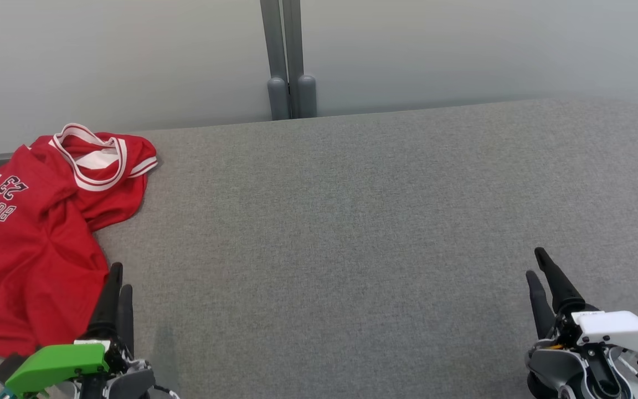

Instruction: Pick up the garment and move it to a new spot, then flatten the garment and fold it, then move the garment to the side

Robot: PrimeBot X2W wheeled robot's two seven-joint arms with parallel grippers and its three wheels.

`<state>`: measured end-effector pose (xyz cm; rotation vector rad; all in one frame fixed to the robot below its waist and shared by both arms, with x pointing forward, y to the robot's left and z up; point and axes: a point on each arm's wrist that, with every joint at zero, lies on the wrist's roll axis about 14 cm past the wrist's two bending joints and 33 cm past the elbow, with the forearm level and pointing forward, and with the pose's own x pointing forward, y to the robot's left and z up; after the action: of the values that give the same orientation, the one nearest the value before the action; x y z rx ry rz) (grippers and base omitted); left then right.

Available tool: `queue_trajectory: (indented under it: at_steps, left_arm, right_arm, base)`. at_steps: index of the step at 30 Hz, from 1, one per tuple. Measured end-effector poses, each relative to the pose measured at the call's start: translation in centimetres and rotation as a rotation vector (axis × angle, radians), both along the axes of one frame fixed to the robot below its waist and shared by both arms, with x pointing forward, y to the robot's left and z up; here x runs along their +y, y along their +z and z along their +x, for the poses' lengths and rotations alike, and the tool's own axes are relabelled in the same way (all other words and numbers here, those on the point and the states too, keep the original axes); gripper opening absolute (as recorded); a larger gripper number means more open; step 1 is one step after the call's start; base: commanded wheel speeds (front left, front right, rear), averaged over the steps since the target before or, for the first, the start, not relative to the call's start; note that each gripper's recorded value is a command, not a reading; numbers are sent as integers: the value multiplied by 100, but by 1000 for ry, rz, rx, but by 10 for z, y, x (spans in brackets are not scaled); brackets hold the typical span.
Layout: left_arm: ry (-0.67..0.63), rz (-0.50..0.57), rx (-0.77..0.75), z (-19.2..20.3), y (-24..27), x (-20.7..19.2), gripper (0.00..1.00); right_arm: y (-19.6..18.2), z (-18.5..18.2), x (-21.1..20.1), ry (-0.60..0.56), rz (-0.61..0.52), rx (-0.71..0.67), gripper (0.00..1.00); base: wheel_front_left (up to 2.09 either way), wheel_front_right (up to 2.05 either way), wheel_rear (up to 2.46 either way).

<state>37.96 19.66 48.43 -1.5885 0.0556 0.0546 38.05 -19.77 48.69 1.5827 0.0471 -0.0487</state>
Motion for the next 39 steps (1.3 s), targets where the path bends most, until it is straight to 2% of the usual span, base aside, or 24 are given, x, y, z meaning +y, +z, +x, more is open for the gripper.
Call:
queue_trajectory:
  at_steps: [7,13,29,39]
  left_arm:
    - [3,9,30,-5,-9,-4,100]
    - [-6,87,37,-6,-11,-8,100]
    - [-22,457,20,-5,-4,-8,100]
    - [-71,650,-11,-7,0,-22,100]
  right_arm:
    - [-8,-4,2,-9,-27,25,100]
    - [0,-2,3,-4,-150,6,100]
    - [17,0,13,41,-572,-50,100]
    - [16,-2,10,45,-774,-52,100]
  base:
    - [0,0,0]
    - [0,0,0]
    - [0,0,0]
    - [0,0,0]
